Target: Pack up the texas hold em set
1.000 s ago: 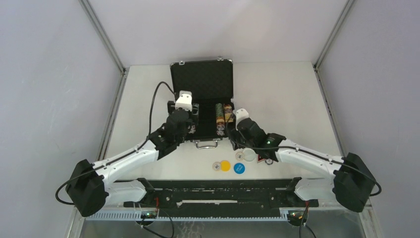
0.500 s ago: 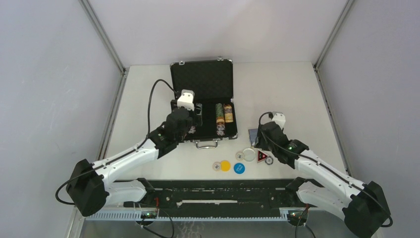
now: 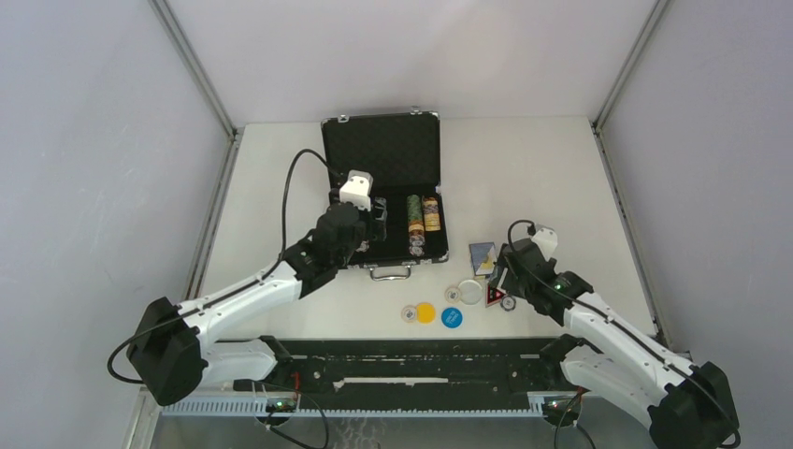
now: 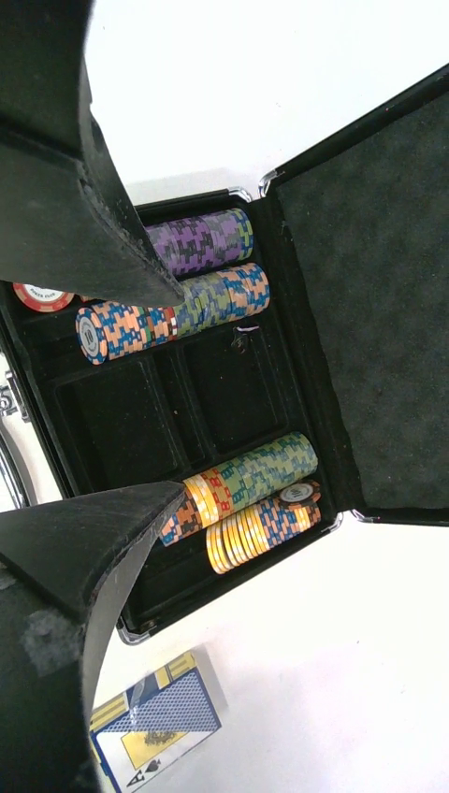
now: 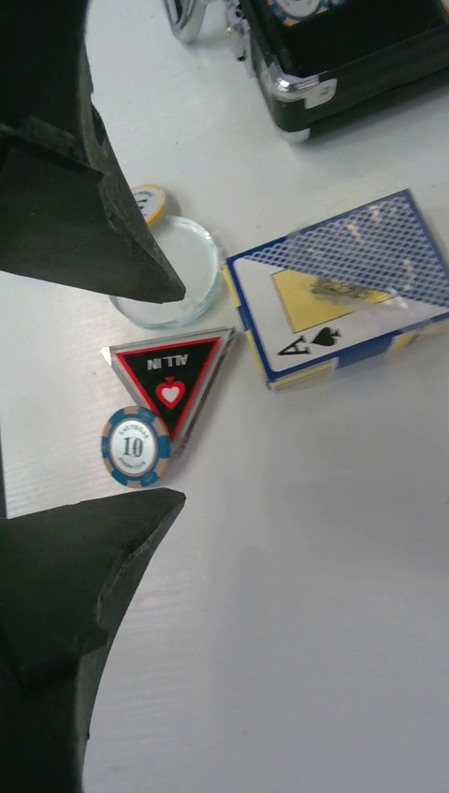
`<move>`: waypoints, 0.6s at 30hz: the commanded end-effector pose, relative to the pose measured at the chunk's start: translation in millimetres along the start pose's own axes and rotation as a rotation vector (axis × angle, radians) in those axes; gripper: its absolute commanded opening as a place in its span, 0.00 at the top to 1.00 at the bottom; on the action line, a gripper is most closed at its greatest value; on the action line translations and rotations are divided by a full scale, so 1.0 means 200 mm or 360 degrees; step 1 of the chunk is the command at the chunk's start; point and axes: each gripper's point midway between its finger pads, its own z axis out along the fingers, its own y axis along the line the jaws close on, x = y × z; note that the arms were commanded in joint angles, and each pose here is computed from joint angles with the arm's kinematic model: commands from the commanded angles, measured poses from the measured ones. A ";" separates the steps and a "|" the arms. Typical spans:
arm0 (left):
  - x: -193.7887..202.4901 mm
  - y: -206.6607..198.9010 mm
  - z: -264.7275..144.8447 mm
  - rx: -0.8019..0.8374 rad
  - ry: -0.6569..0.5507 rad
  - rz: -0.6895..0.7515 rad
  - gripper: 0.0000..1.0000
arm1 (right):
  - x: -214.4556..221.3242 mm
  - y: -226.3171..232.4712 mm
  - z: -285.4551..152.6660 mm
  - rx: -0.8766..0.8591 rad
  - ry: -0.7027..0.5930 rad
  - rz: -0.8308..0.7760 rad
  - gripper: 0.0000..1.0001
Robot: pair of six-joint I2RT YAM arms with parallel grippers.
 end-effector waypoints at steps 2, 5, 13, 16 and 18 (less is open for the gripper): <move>-0.11 -0.05 -0.03 0.0088 -0.0130 -0.0084 0.27 | 0.09 0.00 -0.04 -0.0001 0.0045 0.0062 0.18; -0.12 -0.05 -0.03 0.0096 -0.0127 -0.0081 0.27 | 0.13 -0.02 -0.04 0.0051 0.0083 0.0106 0.18; -0.11 -0.04 -0.04 0.0085 -0.0126 -0.0069 0.28 | 0.19 -0.07 -0.02 0.0145 0.0104 0.0169 0.19; -0.11 -0.04 -0.04 0.0083 -0.0125 -0.0064 0.28 | 0.21 -0.09 -0.01 0.0180 0.0123 0.0195 0.18; -0.11 -0.04 -0.04 0.0078 -0.0125 -0.0061 0.28 | 0.22 -0.09 -0.01 0.0184 0.0127 0.0201 0.17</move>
